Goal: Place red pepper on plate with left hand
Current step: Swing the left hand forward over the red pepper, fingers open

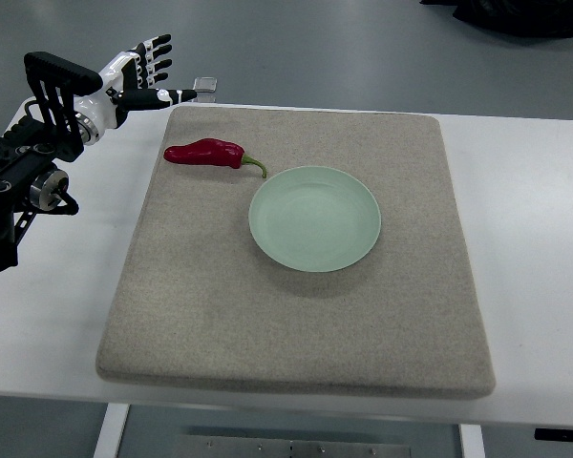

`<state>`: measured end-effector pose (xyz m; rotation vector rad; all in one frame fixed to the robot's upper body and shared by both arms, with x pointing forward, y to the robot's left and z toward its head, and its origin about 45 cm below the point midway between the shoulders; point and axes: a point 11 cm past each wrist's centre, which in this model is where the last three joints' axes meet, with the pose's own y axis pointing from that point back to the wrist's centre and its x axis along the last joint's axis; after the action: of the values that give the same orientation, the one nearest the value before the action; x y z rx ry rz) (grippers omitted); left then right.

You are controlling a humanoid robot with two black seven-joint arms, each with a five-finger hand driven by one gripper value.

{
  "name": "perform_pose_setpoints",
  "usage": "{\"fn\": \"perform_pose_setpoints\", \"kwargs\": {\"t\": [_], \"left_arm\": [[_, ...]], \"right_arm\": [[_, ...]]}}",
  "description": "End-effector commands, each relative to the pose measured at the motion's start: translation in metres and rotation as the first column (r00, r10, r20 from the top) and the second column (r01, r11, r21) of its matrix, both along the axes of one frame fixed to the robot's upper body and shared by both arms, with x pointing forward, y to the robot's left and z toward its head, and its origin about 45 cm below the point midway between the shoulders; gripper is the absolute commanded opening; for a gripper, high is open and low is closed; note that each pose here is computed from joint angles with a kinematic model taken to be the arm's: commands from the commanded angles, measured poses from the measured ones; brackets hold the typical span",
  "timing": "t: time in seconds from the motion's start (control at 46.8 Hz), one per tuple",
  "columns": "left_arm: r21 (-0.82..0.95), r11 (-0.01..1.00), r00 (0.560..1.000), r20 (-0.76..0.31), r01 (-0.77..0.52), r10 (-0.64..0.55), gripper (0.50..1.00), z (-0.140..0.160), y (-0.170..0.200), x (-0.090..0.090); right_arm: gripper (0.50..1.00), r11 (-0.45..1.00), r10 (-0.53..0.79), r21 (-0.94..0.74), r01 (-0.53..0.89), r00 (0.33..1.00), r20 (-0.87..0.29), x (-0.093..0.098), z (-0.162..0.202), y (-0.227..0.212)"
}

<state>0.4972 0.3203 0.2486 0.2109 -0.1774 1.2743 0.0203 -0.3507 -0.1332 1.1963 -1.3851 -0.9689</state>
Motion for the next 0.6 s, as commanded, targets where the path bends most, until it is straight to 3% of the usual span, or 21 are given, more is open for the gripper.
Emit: {"fn": "perform_pose_setpoints", "kwargs": {"t": [0.0,0.278,0.576], "left_arm": [[0.031,0.999,1.000,-0.011,0.017,-0.016,0.999,-0.003,-0.002,-0.001],[0.131,0.988,0.996,0.058,-0.079,0.072,0.994,0.004,-0.005,0.004],[0.332,0.943,0.996,0.067,0.036,-0.062,0.996,0.011,-0.028,0.007]], "right_arm": [[0.932,1.000,0.000,0.000,0.000,1.000,0.000,0.000,0.000,0.000],[0.932,1.000,0.000,0.000,0.000,1.000,0.000,0.000,0.000,0.000],[0.932,1.000,0.000,0.000,0.000,1.000,0.000,0.000,0.000,0.000]]}}
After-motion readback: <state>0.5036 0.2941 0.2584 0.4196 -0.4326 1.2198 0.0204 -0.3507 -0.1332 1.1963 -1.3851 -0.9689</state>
